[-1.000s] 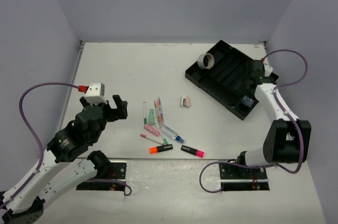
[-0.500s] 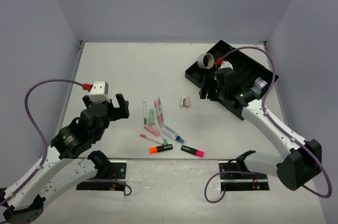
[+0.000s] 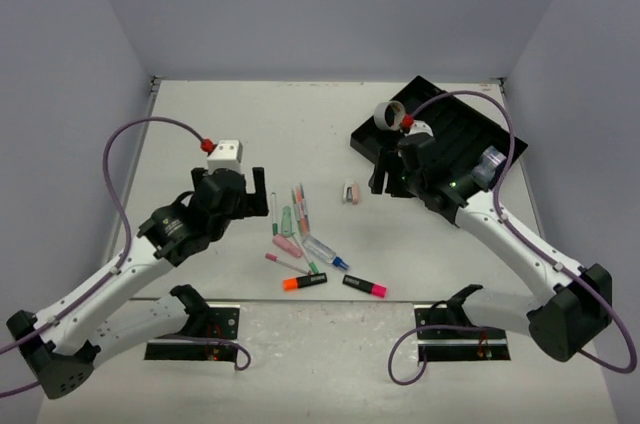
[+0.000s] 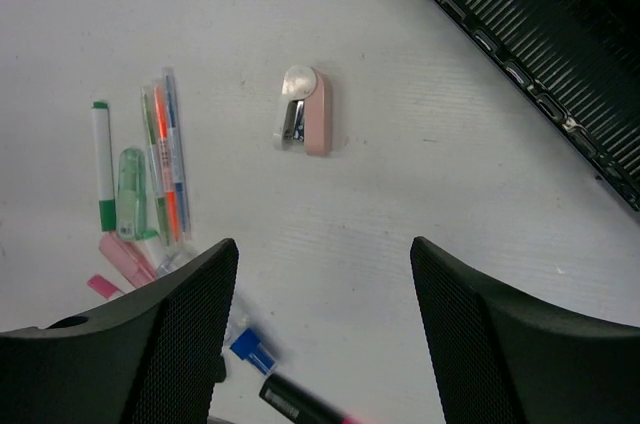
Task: Sort the stationery into containers
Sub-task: Pick up the stapler from the center of the board.
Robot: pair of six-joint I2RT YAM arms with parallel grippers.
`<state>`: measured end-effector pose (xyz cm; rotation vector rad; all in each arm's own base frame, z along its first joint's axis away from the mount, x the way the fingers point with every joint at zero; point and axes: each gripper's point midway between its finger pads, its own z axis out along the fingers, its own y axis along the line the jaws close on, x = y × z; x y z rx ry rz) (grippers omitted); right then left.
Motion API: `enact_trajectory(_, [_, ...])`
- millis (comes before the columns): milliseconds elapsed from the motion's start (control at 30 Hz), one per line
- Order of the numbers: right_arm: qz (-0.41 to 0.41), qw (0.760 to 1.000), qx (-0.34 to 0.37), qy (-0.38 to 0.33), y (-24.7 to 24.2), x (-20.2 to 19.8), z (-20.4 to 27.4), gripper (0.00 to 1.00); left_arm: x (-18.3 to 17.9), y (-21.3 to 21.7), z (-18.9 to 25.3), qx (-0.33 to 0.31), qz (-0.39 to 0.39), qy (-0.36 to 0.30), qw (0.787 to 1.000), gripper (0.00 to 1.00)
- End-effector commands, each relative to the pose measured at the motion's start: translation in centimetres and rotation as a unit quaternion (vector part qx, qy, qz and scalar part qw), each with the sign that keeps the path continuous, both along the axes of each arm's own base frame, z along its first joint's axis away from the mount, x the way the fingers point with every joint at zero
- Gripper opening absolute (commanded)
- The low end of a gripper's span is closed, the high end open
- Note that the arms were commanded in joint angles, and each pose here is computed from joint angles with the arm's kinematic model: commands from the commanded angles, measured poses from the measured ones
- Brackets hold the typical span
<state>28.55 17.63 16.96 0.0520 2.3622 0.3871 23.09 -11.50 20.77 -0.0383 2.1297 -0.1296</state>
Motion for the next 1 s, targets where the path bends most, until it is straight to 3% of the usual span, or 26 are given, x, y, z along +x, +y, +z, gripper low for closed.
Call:
enact_trajectory(0, [-0.01,0.999,-0.027,0.021,-2.6,-3.3,-0.5,0.71,2.1,-4.8,1.2,-0.062,-0.029,0.018,0.998,1.0])
enact_trajectory(167, [-0.007,1.0,-0.002,-0.014,-4.5,-6.5,1.0,0.72,5.7,-11.6,0.0,-0.094,-0.091,0.03,0.991,1.0])
enact_trajectory(300, [-0.018,0.999,0.0,-0.046,-5.8,-7.4,2.5,0.73,8.4,-17.6,-2.2,-0.072,-0.158,0.061,0.983,0.96])
enact_trajectory(333, [-0.025,0.999,-0.003,-0.049,-6.3,-7.6,2.8,0.73,9.1,-18.6,-3.0,-0.063,-0.162,0.073,0.982,0.91])
enact_trajectory(400, [-0.029,0.998,-0.004,-0.054,-6.8,-8.1,3.2,0.73,10.3,-20.2,-6.0,-0.035,-0.166,0.106,0.98,0.68])
enact_trajectory(467, [-0.025,0.998,0.004,-0.063,-7.0,-8.5,3.5,0.73,11.3,-21.2,-5.8,-0.027,-0.17,0.103,0.98,0.59])
enact_trajectory(900, [-0.013,0.998,0.013,-0.066,-6.7,-9.0,3.4,0.72,12.1,-24.8,-12.2,0.006,-0.201,0.155,0.967,0.57])
enact_trajectory(967, [-0.013,0.998,0.009,-0.064,-6.7,-8.8,3.3,0.72,11.9,-24.9,-13.3,0.015,-0.202,0.163,0.966,0.52])
